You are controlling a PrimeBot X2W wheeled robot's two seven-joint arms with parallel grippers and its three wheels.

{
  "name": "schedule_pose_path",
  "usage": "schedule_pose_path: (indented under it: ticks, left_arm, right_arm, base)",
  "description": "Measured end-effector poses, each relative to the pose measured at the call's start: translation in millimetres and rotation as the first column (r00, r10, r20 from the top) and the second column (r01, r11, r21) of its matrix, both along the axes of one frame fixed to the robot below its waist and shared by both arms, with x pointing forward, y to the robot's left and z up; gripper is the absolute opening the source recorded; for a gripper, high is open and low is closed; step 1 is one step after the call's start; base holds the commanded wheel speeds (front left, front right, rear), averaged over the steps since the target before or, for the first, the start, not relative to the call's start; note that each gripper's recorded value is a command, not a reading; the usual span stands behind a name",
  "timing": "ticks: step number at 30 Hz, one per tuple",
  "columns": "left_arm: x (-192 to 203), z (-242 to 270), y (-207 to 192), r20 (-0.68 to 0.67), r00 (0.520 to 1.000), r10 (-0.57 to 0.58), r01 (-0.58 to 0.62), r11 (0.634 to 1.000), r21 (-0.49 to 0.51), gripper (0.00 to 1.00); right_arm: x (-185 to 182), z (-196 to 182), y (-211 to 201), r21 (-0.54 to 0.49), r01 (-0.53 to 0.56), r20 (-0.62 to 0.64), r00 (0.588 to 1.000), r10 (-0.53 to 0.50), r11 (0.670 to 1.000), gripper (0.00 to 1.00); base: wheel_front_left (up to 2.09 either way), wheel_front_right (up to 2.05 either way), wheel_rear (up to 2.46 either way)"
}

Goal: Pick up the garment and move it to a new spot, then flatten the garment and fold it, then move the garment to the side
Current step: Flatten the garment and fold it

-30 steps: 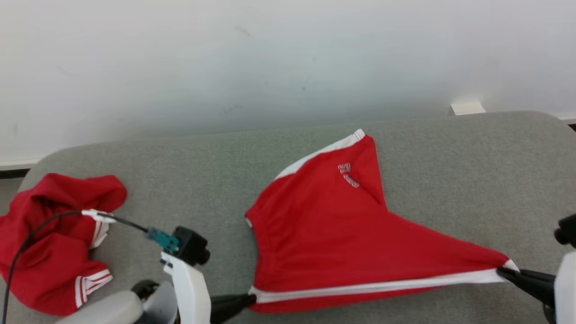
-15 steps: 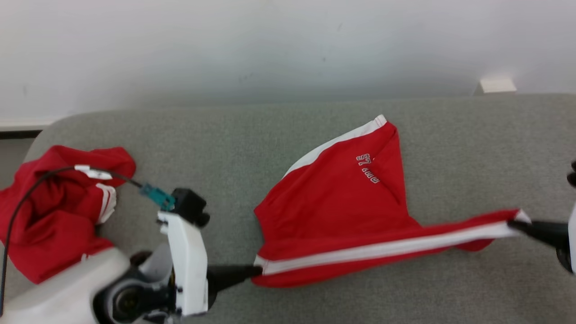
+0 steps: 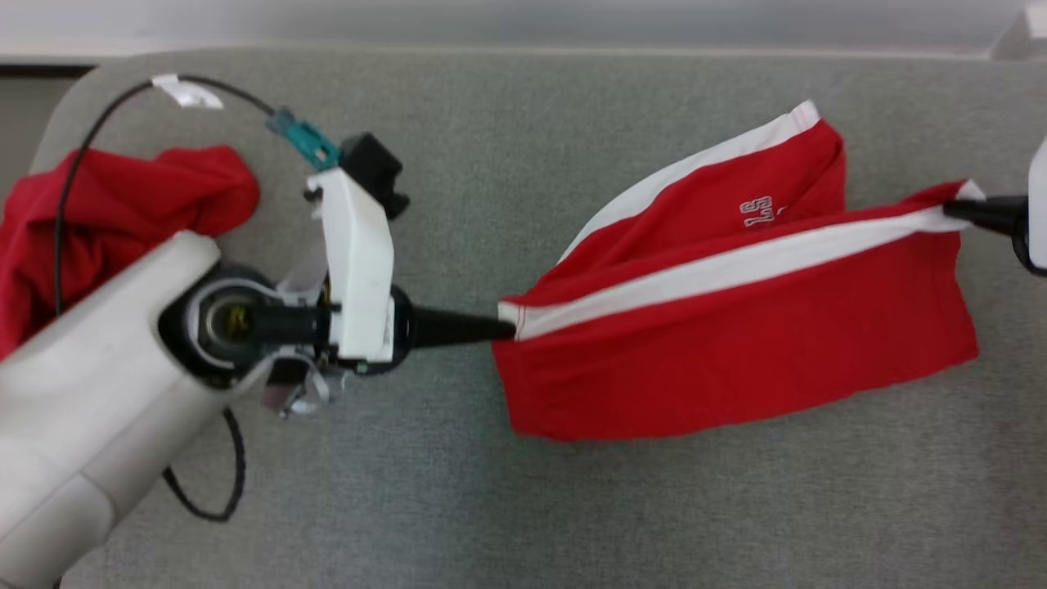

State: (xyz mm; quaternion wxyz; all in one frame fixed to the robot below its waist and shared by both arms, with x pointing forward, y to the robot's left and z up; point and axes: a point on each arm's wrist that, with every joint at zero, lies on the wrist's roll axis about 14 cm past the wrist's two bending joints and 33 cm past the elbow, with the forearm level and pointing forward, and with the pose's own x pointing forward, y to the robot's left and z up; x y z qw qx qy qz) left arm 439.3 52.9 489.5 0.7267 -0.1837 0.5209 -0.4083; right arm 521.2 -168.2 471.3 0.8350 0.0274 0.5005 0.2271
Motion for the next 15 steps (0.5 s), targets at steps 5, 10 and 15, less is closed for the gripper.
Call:
schedule_pose_path:
  ticks: [5, 10, 15]
  left_arm:
    - [31.0, -4.7, 2.7, -0.031, 0.998, 0.059, -0.059, 0.998, -0.019, 0.0]
    - [53.8, -16.5, 7.2, -0.05, 0.995, 0.087, -0.087, 0.996, 0.001, 0.0]
    - [66.7, -22.2, 9.6, -0.055, 0.994, 0.093, -0.093, 0.996, 0.011, 0.0]
  right_arm:
    - [31.5, -15.6, 17.2, 0.0, 0.013, -0.024, 1.0, -0.013, 1.0, 0.0]
    - [56.7, -26.4, 32.4, 0.001, 0.02, -0.037, 0.999, -0.02, 1.0, 0.0]
    - [76.1, -31.4, 41.9, 0.008, 0.04, -0.031, 0.999, -0.04, 0.999, 0.0]
  base:
    - [0.0, 0.0, 0.0]
    - [0.0, 0.0, 0.0]
    - [0.0, 0.0, 0.0]
